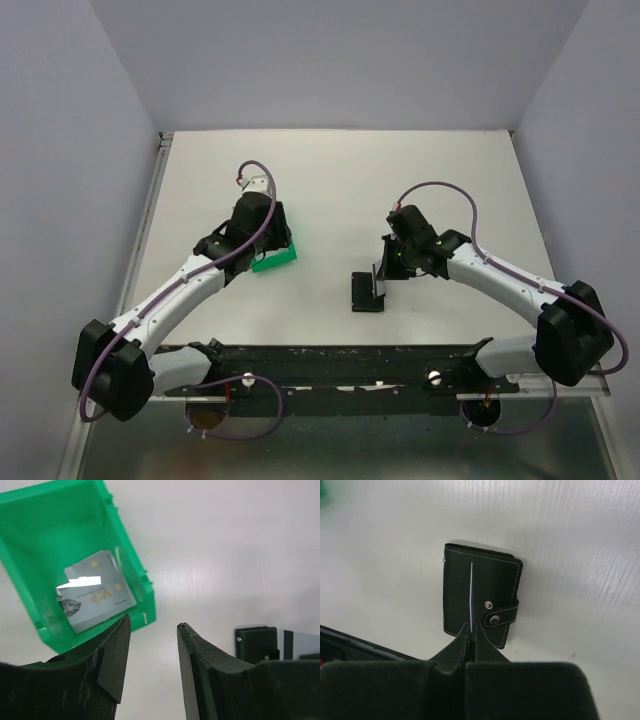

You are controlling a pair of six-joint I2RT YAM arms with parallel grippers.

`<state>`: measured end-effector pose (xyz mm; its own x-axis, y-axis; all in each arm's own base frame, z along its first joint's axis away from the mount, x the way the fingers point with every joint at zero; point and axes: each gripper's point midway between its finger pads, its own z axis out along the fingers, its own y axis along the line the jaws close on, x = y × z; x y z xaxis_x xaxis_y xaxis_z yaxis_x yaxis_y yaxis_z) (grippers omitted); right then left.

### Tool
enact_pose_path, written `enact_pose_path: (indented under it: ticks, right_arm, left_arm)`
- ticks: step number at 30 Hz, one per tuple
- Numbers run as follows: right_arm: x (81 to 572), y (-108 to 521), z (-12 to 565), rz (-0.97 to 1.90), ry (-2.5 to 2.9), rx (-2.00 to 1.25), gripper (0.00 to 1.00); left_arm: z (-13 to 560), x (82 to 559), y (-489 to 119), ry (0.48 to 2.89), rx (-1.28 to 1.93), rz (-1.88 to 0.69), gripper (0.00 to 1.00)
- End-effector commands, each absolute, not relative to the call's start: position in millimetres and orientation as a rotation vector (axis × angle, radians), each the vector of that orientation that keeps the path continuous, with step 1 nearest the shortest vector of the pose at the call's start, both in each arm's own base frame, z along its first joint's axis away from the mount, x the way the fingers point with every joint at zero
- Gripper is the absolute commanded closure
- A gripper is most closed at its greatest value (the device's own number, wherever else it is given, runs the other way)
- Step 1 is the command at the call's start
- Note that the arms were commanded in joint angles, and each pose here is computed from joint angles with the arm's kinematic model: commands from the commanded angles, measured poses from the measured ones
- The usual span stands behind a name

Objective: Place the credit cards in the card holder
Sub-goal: Move the storage box to the center of the board, then insert the credit card into the card holder.

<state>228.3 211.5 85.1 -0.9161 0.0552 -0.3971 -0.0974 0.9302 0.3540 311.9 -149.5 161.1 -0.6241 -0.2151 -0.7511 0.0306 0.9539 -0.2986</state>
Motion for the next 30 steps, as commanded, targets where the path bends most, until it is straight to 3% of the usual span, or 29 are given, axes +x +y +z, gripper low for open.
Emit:
enact_pose_path:
  ticks: [1, 13, 22, 30]
  right_arm:
    - [231, 184, 83, 0.305, 2.713, 0.03, 0.99]
    - [219, 149, 71, 0.064, 2.756, 0.109, 1.0]
    - [236, 201, 118, 0.476, 2.592, -0.029, 0.99]
    - [234, 234, 94, 0.575, 2.705, -0.045, 0.99]
  left_arm:
    - [168, 307, -194, 2.206, -0.046, -0.445, 0.45]
    - [142, 287, -266, 2.273, 0.124, -0.57, 0.45]
    - [135, 281, -267, 2.276, 0.12, -0.575, 0.45]
    - [133, 276, -258, 2.274, 0.089, -0.566, 0.45]
